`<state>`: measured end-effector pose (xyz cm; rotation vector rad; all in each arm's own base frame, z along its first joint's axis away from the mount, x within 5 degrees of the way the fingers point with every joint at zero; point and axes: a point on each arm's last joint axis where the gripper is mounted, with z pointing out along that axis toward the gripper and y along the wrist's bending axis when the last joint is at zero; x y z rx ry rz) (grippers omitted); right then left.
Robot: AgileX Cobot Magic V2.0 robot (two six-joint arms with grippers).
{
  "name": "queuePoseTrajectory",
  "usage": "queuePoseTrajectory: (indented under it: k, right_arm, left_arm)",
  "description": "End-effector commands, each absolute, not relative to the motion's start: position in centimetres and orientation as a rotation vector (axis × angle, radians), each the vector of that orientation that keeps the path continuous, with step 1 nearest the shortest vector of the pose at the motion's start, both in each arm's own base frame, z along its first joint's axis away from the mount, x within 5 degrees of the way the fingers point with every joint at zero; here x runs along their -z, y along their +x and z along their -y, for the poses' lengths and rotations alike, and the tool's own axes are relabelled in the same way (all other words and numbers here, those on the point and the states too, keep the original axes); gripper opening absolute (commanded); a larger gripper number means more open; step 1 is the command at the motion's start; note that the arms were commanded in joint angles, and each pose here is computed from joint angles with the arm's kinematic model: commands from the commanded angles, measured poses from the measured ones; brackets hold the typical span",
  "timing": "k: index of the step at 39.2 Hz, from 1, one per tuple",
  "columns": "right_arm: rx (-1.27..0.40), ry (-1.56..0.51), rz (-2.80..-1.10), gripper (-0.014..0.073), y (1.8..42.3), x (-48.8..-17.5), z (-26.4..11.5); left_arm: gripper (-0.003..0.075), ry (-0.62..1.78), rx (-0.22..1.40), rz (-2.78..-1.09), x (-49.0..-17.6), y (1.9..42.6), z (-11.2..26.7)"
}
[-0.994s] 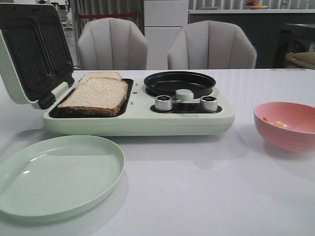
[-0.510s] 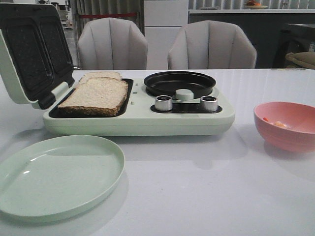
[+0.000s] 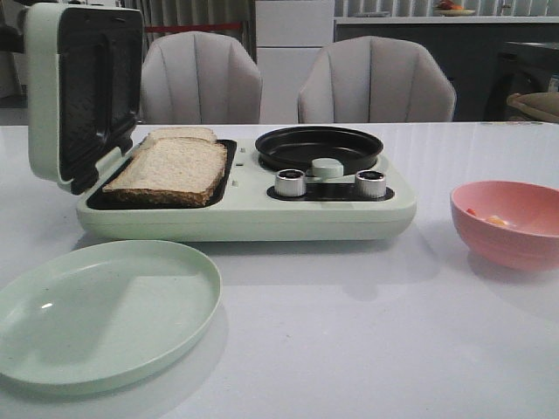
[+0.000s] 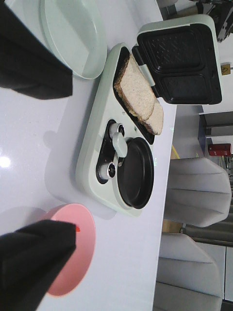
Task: Make breakfast with bread and shrimp
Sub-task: 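Push the sandwich maker lid down over the bread with the left gripper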
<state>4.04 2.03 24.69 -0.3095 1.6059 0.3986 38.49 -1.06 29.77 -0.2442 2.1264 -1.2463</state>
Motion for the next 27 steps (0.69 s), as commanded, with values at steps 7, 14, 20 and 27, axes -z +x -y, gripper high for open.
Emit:
queuePoseTrajectory:
  k: [7, 14, 20, 27]
  right_arm:
    - [-0.406, -0.285, -1.503, 0.0613, 4.0, -26.3, -1.9]
    - [-0.406, -0.285, -1.503, 0.0613, 4.0, -26.3, -1.9]
    - [-0.406, -0.285, -1.503, 0.0613, 4.0, -26.3, -1.9]
    - [-0.406, -0.285, -1.503, 0.0613, 4.0, -26.3, -1.9]
  left_arm:
    - [0.0366, 0.082, 1.185, -2.163, -30.5, 38.0, 8.8]
    - [0.0365, 0.182, 1.148, -2.264, -27.3, 38.2, 13.4]
    - [0.0365, 0.208, 1.163, -2.325, -24.9, 38.3, 15.7]
    - [0.0365, 0.211, 1.158, -2.345, -24.0, 38.5, 16.1]
